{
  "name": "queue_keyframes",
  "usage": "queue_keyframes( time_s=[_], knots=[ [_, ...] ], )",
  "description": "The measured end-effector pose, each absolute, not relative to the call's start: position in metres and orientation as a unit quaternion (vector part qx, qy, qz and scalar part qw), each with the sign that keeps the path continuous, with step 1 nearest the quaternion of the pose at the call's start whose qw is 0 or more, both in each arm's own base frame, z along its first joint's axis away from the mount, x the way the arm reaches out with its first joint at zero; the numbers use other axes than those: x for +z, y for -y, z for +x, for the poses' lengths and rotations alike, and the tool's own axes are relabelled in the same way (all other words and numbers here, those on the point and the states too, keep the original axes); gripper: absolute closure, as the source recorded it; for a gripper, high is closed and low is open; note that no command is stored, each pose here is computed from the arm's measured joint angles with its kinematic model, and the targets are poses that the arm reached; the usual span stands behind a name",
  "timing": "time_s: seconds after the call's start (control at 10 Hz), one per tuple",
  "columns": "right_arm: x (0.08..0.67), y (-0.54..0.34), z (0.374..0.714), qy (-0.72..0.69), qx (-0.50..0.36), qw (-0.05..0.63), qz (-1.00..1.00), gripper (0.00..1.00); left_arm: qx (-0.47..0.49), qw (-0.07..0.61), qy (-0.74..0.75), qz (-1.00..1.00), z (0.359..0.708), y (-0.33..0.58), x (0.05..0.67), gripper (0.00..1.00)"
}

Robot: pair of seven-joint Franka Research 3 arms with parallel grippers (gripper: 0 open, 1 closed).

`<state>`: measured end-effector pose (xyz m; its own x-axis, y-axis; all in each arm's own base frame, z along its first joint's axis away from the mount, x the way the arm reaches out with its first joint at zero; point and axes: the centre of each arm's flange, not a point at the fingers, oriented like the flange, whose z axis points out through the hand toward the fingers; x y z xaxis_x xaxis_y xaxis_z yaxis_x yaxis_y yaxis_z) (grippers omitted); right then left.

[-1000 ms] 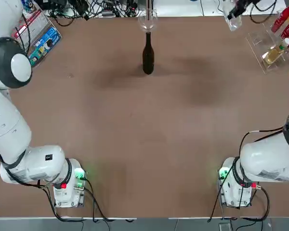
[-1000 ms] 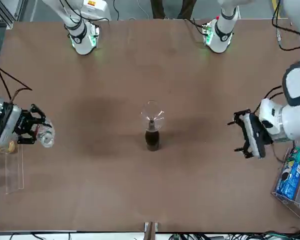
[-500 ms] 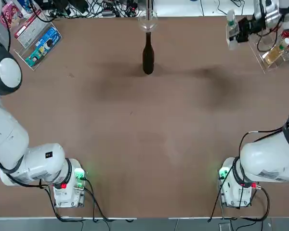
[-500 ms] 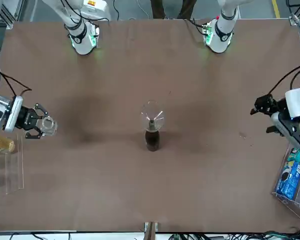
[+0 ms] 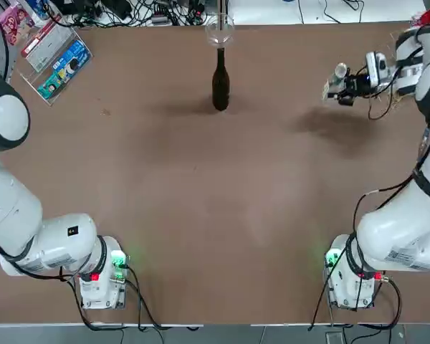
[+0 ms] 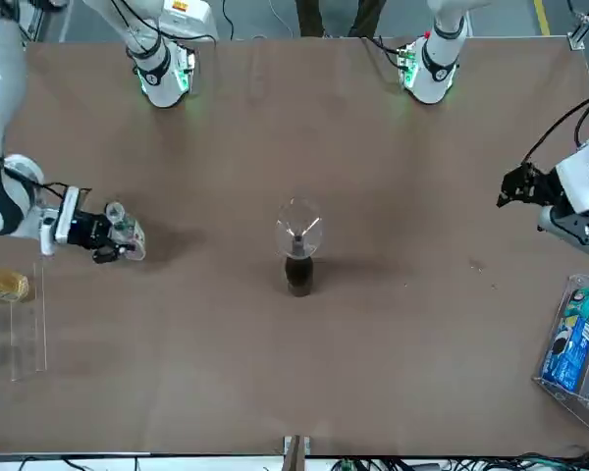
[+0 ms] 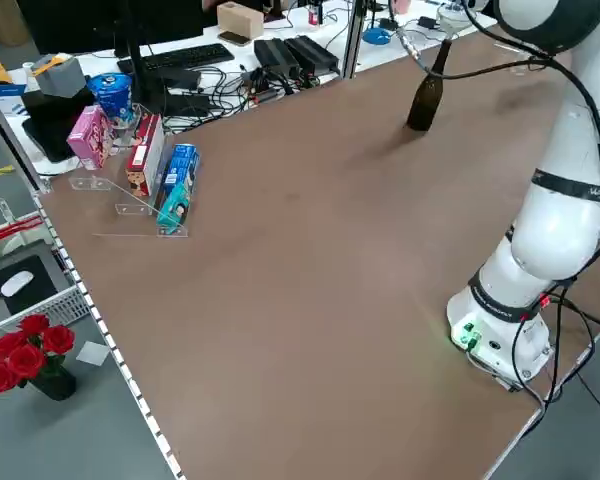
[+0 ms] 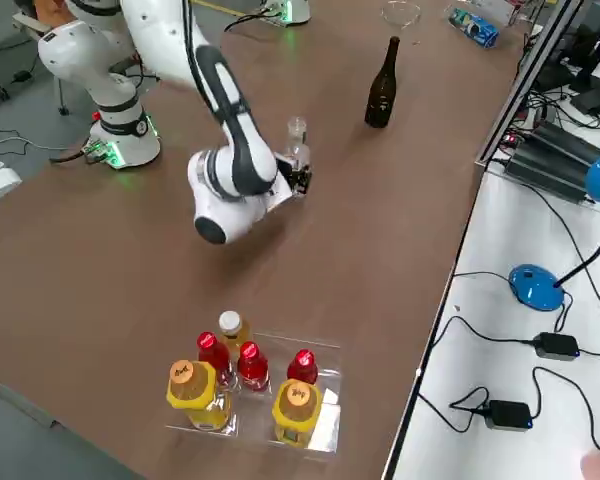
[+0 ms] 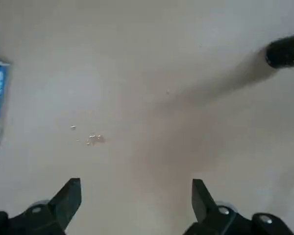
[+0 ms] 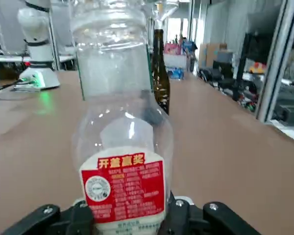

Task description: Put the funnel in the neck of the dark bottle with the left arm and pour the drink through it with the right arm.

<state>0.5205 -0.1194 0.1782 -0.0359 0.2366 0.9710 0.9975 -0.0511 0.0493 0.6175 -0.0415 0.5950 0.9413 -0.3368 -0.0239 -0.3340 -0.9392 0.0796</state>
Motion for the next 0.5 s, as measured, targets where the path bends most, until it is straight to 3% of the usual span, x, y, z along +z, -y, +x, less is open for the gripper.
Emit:
queue_keyframes(
  time_s=[0.5],
  knots=[
    [0.121, 0.14, 0.47, 0.481, -0.474, 0.44, -0.592, 0.58, 0.002, 0.012, 0.073, 0.997, 0.588, 0.015, 0.629, 0.01]
  ],
)
